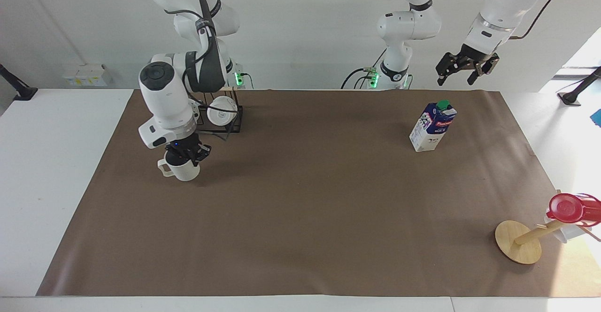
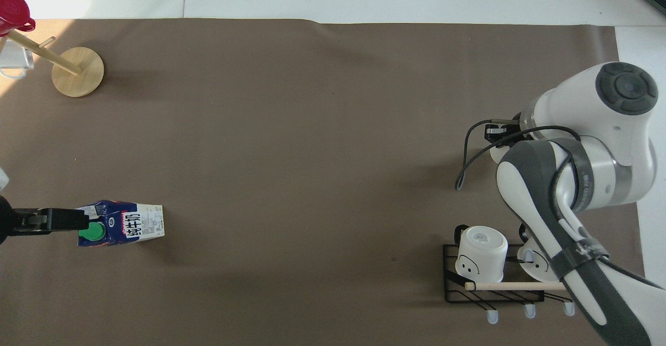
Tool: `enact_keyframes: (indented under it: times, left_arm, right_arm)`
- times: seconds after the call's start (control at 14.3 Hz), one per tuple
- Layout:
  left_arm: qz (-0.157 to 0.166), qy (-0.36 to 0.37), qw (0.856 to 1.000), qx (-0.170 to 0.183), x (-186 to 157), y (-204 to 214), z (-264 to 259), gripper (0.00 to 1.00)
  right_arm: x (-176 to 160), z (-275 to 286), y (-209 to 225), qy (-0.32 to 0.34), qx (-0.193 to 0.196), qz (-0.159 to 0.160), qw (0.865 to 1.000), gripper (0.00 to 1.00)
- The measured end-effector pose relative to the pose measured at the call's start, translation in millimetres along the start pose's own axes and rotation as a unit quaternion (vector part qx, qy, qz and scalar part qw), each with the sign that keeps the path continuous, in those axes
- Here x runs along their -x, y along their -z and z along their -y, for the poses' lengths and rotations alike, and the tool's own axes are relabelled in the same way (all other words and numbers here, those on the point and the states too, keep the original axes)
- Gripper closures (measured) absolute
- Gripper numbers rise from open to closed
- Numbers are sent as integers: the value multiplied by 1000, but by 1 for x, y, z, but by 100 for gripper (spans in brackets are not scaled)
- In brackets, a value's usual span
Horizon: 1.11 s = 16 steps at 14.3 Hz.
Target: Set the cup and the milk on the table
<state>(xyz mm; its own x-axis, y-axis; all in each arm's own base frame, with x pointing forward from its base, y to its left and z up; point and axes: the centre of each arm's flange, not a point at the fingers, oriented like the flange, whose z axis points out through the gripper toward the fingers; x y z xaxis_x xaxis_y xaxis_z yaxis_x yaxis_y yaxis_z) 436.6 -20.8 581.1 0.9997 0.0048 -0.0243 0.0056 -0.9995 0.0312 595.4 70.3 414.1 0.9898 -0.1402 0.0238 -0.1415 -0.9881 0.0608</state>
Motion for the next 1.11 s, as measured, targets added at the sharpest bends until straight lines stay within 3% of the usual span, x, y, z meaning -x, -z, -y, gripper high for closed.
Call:
enact_keyframes:
  times: [0.56, 1.11]
  left_arm:
    - [-20, -5, 1000, -5, 2, -51, 4, 0]
    - [-18, -26, 999, -10, 9, -80, 11, 0]
  right_arm:
    - [64, 165, 43, -60, 0, -3, 998, 96]
    - [80, 203, 67, -80, -41, 14, 996, 96]
